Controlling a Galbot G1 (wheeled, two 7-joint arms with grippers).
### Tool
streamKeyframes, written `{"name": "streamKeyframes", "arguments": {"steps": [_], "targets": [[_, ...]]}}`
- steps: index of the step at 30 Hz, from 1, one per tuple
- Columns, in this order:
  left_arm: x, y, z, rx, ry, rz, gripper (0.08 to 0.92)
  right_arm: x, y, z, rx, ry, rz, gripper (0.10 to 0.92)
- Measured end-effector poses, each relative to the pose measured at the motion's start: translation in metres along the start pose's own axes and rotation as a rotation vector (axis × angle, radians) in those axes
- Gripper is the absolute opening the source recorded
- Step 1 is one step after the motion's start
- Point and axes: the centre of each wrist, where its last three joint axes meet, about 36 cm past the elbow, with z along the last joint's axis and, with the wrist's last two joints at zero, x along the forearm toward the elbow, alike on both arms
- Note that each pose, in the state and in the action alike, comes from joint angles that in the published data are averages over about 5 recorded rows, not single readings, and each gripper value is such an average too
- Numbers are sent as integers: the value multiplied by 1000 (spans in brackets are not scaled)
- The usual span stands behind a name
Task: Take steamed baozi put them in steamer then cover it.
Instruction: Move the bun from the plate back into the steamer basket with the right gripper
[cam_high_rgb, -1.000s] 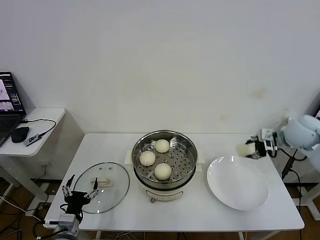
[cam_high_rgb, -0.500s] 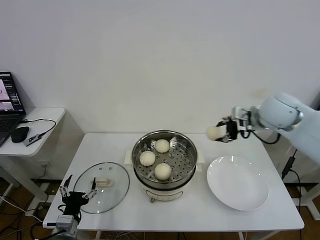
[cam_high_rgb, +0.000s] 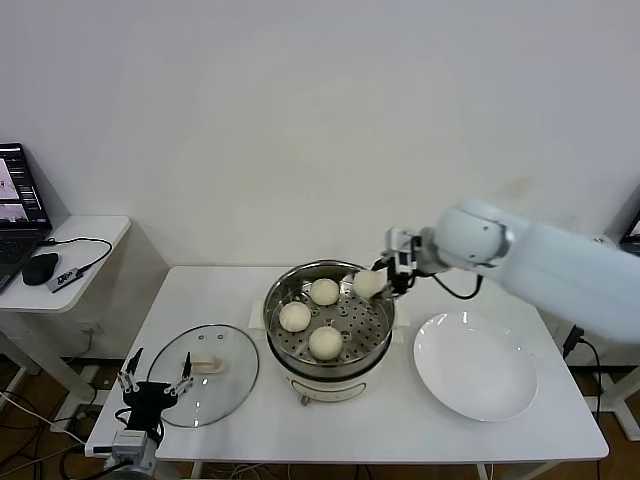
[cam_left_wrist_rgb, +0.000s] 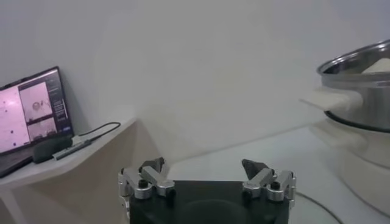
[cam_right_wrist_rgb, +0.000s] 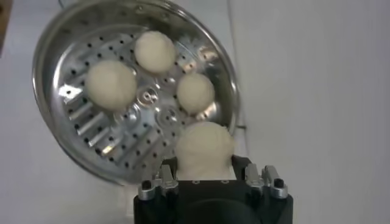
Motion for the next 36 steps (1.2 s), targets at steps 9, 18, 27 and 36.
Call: {"name": "streamKeyframes", "arguments": {"steps": [9, 18, 27, 36], "targets": [[-1, 3, -1, 0, -6, -10, 823, -42, 15, -20, 6, 31, -56, 577], [-1, 3, 0, 2, -7, -11, 823, -62, 20, -18, 16, 82, -63, 577], [-1, 2, 0, 3, -9, -9, 823, -70, 23, -12, 23, 112, -46, 578], [0, 3, -2, 2, -14, -10, 823, -67, 23, -12, 17, 94, -22, 773]]}}
